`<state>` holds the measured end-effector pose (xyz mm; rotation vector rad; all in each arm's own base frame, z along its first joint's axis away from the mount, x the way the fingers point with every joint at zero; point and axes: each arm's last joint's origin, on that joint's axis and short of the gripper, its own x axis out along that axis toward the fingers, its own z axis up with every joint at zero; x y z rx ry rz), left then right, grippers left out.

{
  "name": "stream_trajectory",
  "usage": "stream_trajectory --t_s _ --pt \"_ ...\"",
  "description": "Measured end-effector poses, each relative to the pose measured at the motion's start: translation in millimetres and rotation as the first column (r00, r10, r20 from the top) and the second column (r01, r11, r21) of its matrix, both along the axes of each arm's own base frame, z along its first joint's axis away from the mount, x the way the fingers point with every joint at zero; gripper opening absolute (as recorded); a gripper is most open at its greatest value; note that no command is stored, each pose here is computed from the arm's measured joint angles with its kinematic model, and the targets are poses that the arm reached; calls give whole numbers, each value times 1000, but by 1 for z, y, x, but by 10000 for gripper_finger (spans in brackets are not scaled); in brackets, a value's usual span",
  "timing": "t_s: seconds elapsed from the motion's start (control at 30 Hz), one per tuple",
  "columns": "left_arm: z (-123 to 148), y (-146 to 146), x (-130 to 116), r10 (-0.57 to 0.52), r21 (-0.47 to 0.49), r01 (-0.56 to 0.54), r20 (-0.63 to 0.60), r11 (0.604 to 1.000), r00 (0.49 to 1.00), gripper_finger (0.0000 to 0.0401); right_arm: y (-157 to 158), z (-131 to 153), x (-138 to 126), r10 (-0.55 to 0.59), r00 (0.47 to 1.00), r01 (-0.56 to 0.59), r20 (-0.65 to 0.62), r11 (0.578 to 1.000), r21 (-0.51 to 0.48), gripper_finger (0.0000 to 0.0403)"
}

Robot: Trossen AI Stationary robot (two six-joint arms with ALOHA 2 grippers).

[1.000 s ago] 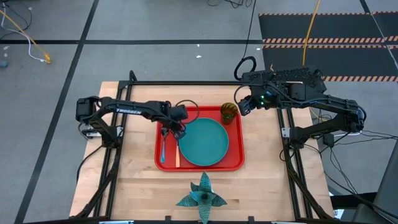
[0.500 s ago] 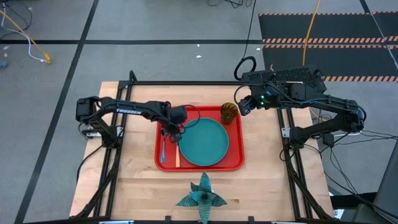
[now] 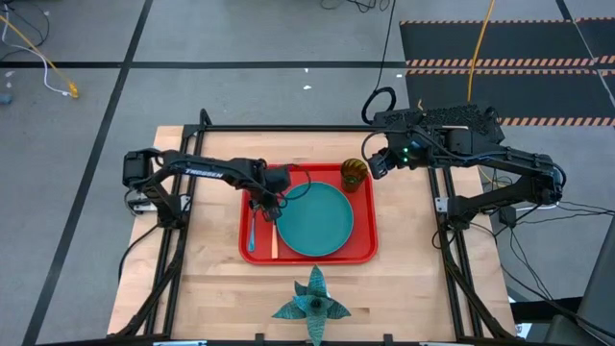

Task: Pick and place plate/cup/fork/spoon on tray
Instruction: Adjust the yellow fork on the orange tray

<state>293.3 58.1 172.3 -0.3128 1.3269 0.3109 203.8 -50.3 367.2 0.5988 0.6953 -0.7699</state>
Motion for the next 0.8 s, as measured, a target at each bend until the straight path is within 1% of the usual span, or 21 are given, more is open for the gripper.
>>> stream_trajectory --t_s 0.1,0.27,0.67,0.8 --pt "-5 0 1 1 1 -1 -22 1000 1000 145 0 -1 -1 -1 1000 1 -12 1000 4 100" --pt "-6 2 2 14 48 -13 -21 999 1000 145 0 -2 -2 -1 1000 2 -25 1000 7 100" --pt "-5 4 2 -22 119 26 -36 993 999 145 0 -2 -2 -2 1000 2 -24 1000 7 100" --pt "-5 5 0 -8 160 17 -56 987 998 145 0 -1 -2 -2 1000 2 -24 1000 7 100"
